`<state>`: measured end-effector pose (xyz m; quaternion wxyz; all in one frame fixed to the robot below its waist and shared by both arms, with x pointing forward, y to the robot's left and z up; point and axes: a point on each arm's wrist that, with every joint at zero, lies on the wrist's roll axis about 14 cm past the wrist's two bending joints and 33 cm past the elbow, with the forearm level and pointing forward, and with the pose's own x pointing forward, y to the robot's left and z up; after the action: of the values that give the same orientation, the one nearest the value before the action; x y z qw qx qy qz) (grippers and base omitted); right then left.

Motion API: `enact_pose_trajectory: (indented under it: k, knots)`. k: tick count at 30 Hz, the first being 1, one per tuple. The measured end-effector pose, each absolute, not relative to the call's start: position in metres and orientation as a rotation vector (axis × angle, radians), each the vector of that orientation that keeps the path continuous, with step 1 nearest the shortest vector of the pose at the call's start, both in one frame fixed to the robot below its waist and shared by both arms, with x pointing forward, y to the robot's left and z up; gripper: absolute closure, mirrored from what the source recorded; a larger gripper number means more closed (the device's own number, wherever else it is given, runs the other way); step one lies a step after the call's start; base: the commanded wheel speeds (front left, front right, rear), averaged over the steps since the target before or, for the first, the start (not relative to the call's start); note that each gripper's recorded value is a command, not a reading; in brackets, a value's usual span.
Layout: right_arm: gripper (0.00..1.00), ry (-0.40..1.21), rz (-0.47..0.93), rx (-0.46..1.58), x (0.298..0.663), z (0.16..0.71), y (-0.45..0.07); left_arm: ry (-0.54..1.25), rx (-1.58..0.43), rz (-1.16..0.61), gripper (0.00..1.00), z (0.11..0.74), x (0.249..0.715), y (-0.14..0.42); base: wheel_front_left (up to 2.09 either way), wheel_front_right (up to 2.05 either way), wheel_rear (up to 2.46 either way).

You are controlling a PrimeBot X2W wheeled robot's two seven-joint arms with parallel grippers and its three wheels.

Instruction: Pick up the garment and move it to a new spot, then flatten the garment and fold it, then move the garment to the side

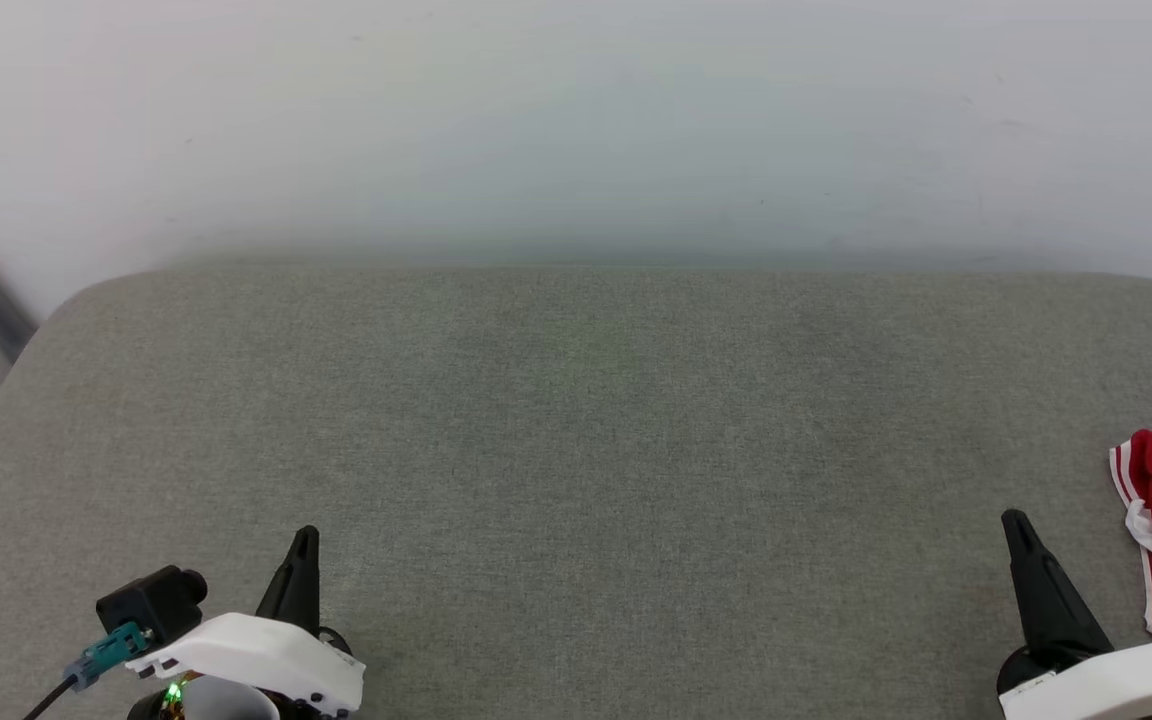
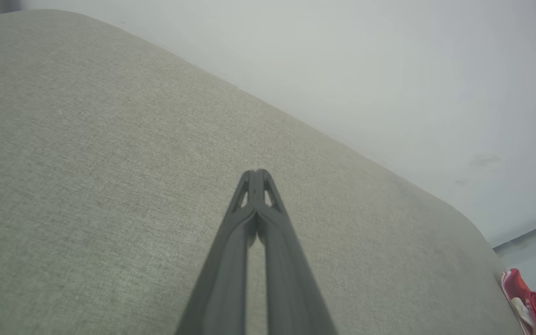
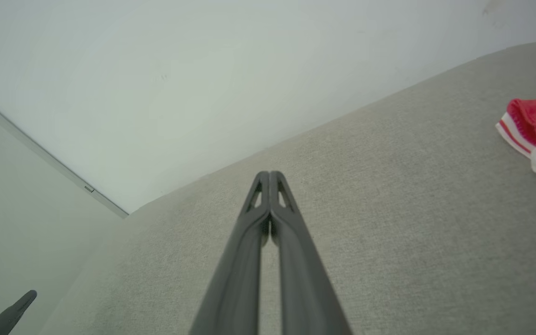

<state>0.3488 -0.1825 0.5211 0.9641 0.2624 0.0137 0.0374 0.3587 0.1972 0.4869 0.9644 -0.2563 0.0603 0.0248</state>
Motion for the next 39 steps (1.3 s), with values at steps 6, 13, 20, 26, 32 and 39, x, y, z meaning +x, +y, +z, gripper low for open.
enact_pose_trajectory:
  k: [6,13,20,26,32,39]
  knots:
    - [1.0,0.025,0.074,0.628,0.353,0.521,-0.183,0.133,-0.613,0.058,1.0,0.486,0.361,0.198,0.0,0.0,0.0]
    - [1.0,0.029,0.069,0.73,0.356,0.518,-0.184,0.139,-0.716,0.063,1.0,0.486,0.364,0.199,0.0,0.0,0.0]
    - [1.0,0.031,0.065,0.838,0.36,0.517,-0.184,0.135,-0.829,0.063,1.0,0.488,0.368,0.198,0.0,0.0,0.0]
    - [1.0,0.029,0.062,0.913,0.364,0.516,-0.185,0.137,-0.907,0.063,1.0,0.488,0.37,0.197,0.0,0.0,0.0]
    - [1.0,0.03,0.055,0.984,0.366,0.514,-0.187,0.132,-0.98,0.058,1.0,0.489,0.372,0.197,0.0,0.0,0.0]
    - [1.0,0.031,0.048,1.064,0.369,0.513,-0.188,0.126,-1.062,0.057,1.0,0.49,0.374,0.197,0.0,0.0,0.0]
